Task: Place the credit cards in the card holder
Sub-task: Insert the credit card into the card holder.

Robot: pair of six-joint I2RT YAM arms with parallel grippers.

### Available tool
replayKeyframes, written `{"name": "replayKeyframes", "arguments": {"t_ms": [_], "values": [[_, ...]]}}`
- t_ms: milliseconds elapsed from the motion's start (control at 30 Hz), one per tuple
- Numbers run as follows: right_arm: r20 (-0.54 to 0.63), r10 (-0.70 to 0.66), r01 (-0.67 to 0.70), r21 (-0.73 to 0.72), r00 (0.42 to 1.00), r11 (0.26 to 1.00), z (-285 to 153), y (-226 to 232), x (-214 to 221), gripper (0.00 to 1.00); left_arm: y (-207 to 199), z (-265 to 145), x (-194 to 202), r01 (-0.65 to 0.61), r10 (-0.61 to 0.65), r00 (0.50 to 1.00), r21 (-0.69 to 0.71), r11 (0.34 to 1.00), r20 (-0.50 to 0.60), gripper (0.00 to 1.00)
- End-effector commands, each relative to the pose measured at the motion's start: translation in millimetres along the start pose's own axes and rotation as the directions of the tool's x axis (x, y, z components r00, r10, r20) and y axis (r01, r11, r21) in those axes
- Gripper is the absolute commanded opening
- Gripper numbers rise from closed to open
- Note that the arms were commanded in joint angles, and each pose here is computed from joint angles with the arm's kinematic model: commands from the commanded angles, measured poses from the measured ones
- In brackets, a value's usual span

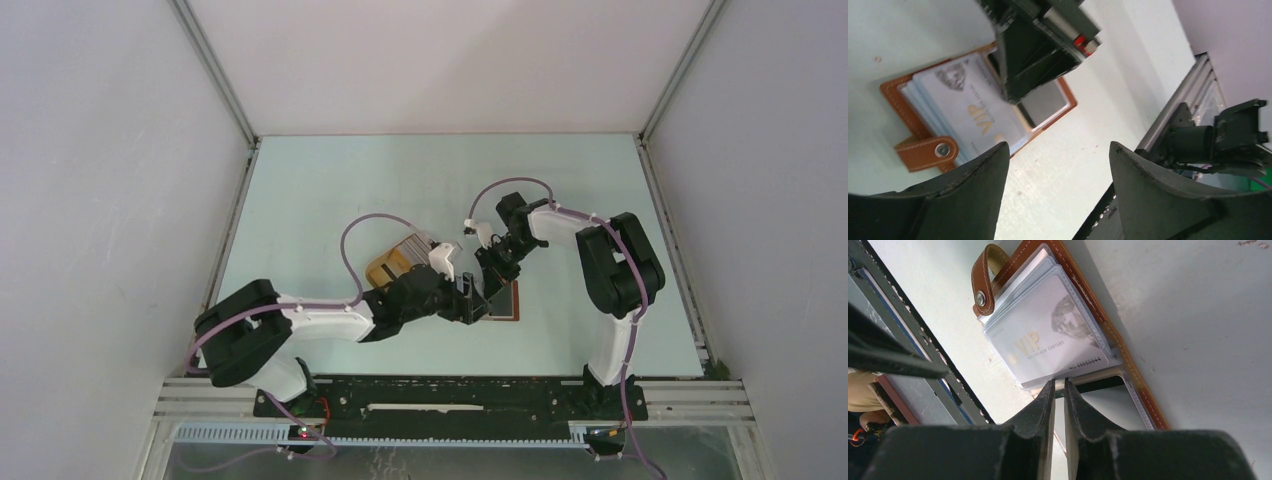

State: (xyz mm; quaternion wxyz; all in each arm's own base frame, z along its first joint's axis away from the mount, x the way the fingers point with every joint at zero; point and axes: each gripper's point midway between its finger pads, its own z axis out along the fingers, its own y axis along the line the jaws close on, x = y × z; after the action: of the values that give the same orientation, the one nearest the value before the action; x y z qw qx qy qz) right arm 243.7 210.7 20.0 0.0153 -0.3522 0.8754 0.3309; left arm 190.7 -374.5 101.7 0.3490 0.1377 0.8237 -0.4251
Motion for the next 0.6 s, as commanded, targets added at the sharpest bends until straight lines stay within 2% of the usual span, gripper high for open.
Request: {"name": "replayKeyframes", "arguments": {"t_ms": [0, 267, 567], "values": [[-0.005, -0.007, 0.007, 0.034, 1.000, 0.999, -1, -9, -5, 0.20, 29, 1, 17, 0.028, -0.029, 0.999, -0.120, 0.992, -0.014, 0.78], [-0.006, -0.005, 0.005, 0.032, 1.000, 0.999, -1, -9, -4, 0.20, 49, 12, 23, 0.029, -0.036, 0.999, -0.217, 0.976, -0.025, 0.78], [-0.006, -0.008, 0.008, 0.029, 1.000, 1.000, -1, -8, -4, 0.20, 46, 17, 20, 0.029, -0.036, 0.999, -0.211, 0.977, -0.027, 0.77]]}}
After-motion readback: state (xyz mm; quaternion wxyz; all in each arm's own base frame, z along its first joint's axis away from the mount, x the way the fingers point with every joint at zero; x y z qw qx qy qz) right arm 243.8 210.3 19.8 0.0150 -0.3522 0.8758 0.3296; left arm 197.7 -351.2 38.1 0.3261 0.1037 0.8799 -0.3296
